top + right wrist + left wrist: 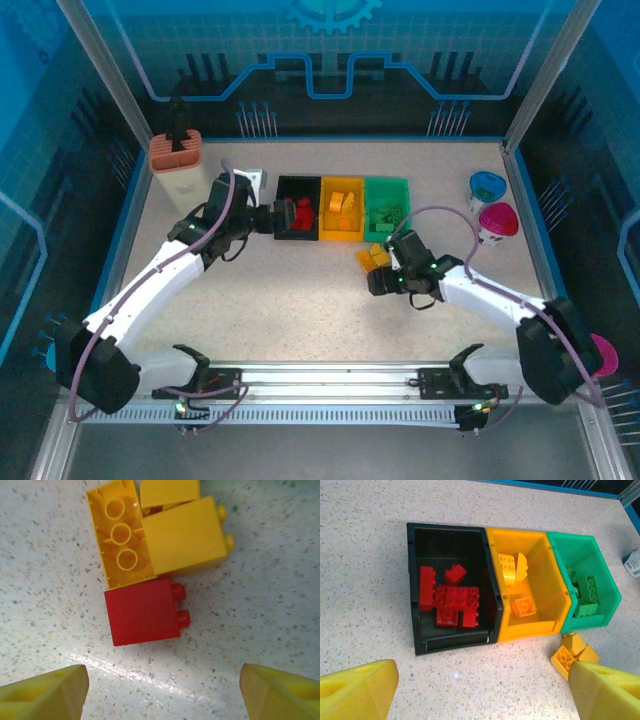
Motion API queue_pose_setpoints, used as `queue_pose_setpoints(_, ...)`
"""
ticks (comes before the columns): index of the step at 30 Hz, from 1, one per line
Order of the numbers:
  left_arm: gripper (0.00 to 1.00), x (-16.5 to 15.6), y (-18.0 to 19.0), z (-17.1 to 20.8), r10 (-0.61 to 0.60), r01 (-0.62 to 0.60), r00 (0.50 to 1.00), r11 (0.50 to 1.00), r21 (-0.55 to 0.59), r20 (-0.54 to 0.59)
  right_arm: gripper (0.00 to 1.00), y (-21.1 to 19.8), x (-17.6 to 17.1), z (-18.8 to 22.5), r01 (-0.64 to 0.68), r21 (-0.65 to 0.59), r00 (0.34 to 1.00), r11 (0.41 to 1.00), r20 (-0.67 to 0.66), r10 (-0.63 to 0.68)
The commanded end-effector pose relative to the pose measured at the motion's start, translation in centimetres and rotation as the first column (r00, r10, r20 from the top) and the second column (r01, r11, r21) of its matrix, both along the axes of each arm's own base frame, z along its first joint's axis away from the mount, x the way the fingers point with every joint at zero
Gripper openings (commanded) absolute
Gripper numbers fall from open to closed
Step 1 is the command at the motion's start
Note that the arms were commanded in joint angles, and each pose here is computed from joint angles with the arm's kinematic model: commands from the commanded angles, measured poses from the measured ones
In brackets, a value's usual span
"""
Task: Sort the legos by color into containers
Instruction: Pick up the lego from the center of the table.
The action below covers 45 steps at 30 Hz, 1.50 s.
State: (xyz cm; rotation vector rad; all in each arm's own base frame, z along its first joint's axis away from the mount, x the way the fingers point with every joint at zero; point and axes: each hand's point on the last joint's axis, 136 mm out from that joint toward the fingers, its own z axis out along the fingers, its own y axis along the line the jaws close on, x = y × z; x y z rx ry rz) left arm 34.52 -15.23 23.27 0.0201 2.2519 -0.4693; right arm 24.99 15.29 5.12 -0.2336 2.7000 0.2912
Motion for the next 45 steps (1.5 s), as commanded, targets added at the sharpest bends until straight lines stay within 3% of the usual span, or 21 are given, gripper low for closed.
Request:
queue_pose_setpoints(1, 0.89, -1.4, 0.2, 0.8, -0.008, 0.008, 0.999, 1.000, -0.011, 0.031, 0.79, 0.9, 1.8, 0.4, -0.015, -0.045, 0.999, 0.999, 0.045, 0.017)
queue_pose_setpoints(10, 0.89, -4.2, 1.1, -0.2, -0.013, 0.013, 1.000, 1.000, -0.012, 0.022, 0.72, 1.9, 3.8, -1.1, -0.040, -0.120, 0.999, 0.992, 0.011, 0.042)
queue_pose_setpoints(20, 0.89, -6.0, 2.1, -1.8, 0.002, -0.002, 1.000, 1.000, -0.004, -0.003, 0.37, 2.6, 3.4, -2.6, -0.072, -0.194, 0.997, 0.978, -0.032, 0.067)
queue_pose_setpoints(24, 0.89, -6.3, 2.3, -2.1, 0.001, -0.001, 1.000, 1.000, 0.001, -0.010, 0.30, 2.7, 3.5, -1.5, -0.070, -0.232, 0.998, 0.970, -0.014, 0.069)
queue_pose_setpoints(30, 0.89, -6.7, 2.5, -1.8, 0.008, -0.008, 1.000, 1.000, -0.011, 0.001, 0.27, 3.8, 2.9, 1.4, -0.084, -0.221, 0.995, 0.972, 0.028, 0.093)
queue_pose_setpoints(34, 0.89, -7.1, 2.3, -2.2, 0.006, -0.006, 1.000, 0.999, -0.033, -0.003, 0.27, 5.5, 3.2, 3.9, -0.102, -0.139, 0.990, 0.985, 0.084, 0.115)
queue_pose_setpoints(45, 0.89, -9.0, 1.6, -3.4, -0.038, 0.033, 0.998, 0.994, -0.101, -0.055, 0.28, 12.4, 7.4, 9.9, -0.211, 0.029, 0.962, 0.977, 0.183, 0.203)
